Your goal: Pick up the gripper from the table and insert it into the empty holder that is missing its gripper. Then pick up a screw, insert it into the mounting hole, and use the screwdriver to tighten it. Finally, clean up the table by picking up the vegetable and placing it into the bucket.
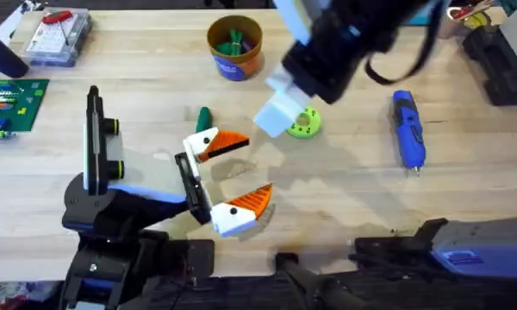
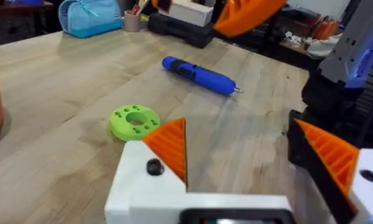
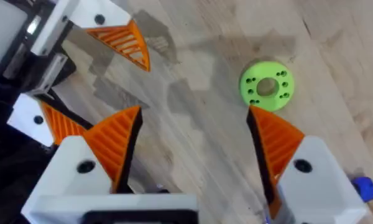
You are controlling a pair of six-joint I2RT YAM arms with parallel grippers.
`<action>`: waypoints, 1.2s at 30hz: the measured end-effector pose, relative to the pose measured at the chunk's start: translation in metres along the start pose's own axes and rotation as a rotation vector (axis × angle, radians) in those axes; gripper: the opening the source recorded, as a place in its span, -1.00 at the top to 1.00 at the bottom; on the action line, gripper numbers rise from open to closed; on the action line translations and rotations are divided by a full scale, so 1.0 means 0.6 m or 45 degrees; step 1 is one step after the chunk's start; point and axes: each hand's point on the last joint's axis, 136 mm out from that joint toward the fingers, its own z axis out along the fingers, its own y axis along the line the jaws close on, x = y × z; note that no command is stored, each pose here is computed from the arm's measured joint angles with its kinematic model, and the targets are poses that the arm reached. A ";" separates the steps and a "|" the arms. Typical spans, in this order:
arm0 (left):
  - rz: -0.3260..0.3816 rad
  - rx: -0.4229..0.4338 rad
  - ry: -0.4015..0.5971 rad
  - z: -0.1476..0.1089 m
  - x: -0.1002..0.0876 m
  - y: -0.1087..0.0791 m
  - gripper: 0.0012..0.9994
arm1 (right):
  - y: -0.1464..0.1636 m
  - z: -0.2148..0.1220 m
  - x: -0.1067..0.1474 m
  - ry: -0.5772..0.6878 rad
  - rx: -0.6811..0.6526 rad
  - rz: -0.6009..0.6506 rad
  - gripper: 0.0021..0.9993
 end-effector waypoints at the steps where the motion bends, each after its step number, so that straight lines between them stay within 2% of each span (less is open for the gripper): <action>1: 0.000 0.000 0.000 0.000 0.000 0.000 -0.97 | 0.000 -0.001 0.007 -0.016 -0.004 0.005 -0.99; 9: 0.000 -0.001 0.000 0.000 0.000 0.000 -0.97 | 0.039 -0.045 0.060 -0.114 -0.109 -0.017 -0.99; 22: -0.002 -0.004 0.001 0.000 0.000 0.001 -0.97 | 0.053 -0.049 0.066 -0.127 -0.166 -0.030 -0.99; 23: -0.005 -0.003 0.001 0.000 0.000 0.001 -0.89 | 0.053 -0.049 0.066 -0.127 -0.166 -0.030 -0.99; 24: -0.005 -0.003 0.001 0.000 0.001 0.001 -0.64 | 0.053 -0.049 0.066 -0.127 -0.166 -0.030 -0.99; 28: 0.001 -0.003 0.001 0.000 0.000 0.001 0.61 | 0.054 -0.049 0.066 -0.128 -0.166 -0.030 -0.99; 29: 0.007 -0.003 0.001 0.000 0.000 0.001 0.84 | 0.053 -0.049 0.066 -0.128 -0.166 -0.030 -0.99; 30: 0.012 -0.003 0.001 0.000 0.000 0.001 0.96 | 0.053 -0.049 0.066 -0.127 -0.166 -0.030 -0.99; 31: 0.017 -0.003 0.001 0.000 0.001 0.001 0.99 | 0.054 -0.049 0.066 -0.128 -0.166 -0.030 -0.99; 36: 0.046 -0.001 0.001 0.000 0.001 0.000 0.99 | 0.053 -0.049 0.066 -0.127 -0.166 -0.029 -0.99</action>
